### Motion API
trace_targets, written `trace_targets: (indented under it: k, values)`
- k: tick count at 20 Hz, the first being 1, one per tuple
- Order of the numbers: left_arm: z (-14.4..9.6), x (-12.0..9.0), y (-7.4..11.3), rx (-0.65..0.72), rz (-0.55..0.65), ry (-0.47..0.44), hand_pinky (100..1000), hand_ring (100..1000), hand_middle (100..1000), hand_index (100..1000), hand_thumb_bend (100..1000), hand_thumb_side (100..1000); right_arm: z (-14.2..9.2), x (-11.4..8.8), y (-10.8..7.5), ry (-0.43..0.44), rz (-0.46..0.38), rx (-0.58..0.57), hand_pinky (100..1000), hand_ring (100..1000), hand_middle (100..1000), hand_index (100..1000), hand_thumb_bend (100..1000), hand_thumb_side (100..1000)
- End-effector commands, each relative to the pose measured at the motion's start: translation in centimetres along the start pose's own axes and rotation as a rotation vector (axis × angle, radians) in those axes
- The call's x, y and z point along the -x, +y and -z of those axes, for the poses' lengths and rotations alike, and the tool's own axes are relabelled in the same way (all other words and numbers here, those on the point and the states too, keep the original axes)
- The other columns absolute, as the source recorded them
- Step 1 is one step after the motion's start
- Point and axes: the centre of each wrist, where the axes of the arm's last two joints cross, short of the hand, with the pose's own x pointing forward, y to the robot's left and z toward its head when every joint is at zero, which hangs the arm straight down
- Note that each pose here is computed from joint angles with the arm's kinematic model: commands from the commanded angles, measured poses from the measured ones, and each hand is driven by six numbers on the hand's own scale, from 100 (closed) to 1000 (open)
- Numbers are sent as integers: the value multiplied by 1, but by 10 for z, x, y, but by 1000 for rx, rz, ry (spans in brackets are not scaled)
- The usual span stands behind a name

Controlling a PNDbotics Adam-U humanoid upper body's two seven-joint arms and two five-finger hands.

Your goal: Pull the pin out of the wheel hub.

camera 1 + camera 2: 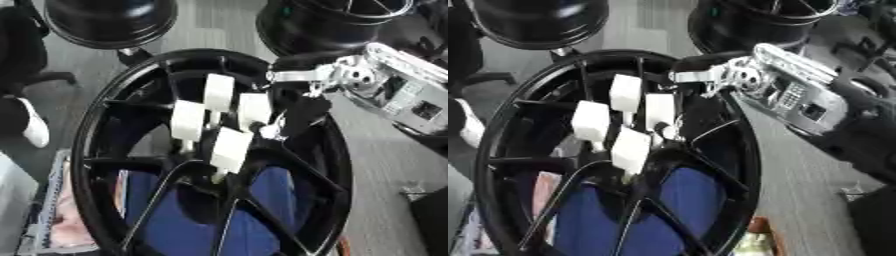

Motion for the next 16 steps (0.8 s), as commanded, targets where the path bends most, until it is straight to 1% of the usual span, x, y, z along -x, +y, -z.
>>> trace_targets:
  k: [1,6,8,11,12,14,16]
  values:
    - [4,-8,4,-3,5,-25,771,852,719,818,207,738,-9,-1,-12,-8,15,68,802,693,462,604,100,340]
    - [3,-7,4,-7,6,-23,772,852,720,818,205,740,-23,-8,-20,-48,47,148,786,666,438,578,100,281]
    - [3,-7,5,-9,7,-23,773,852,720,818,205,740,-31,-11,-23,-64,65,173,784,662,434,574,100,276]
    - [3,-7,5,-9,6,-23,773,852,720,818,205,740,-38,-16,-25,-70,82,182,784,662,434,574,100,276]
    - [3,-7,5,-11,8,-21,773,852,720,818,204,738,-40,-19,-27,-78,81,193,774,633,397,547,100,208]
    - [2,-5,8,-22,12,-16,774,852,720,818,204,737,-51,-22,-38,-90,89,251,771,625,394,546,100,194]
    - [1,-5,10,-31,16,-16,774,852,720,819,205,735,-63,-20,-50,-81,109,323,770,621,389,544,100,171]
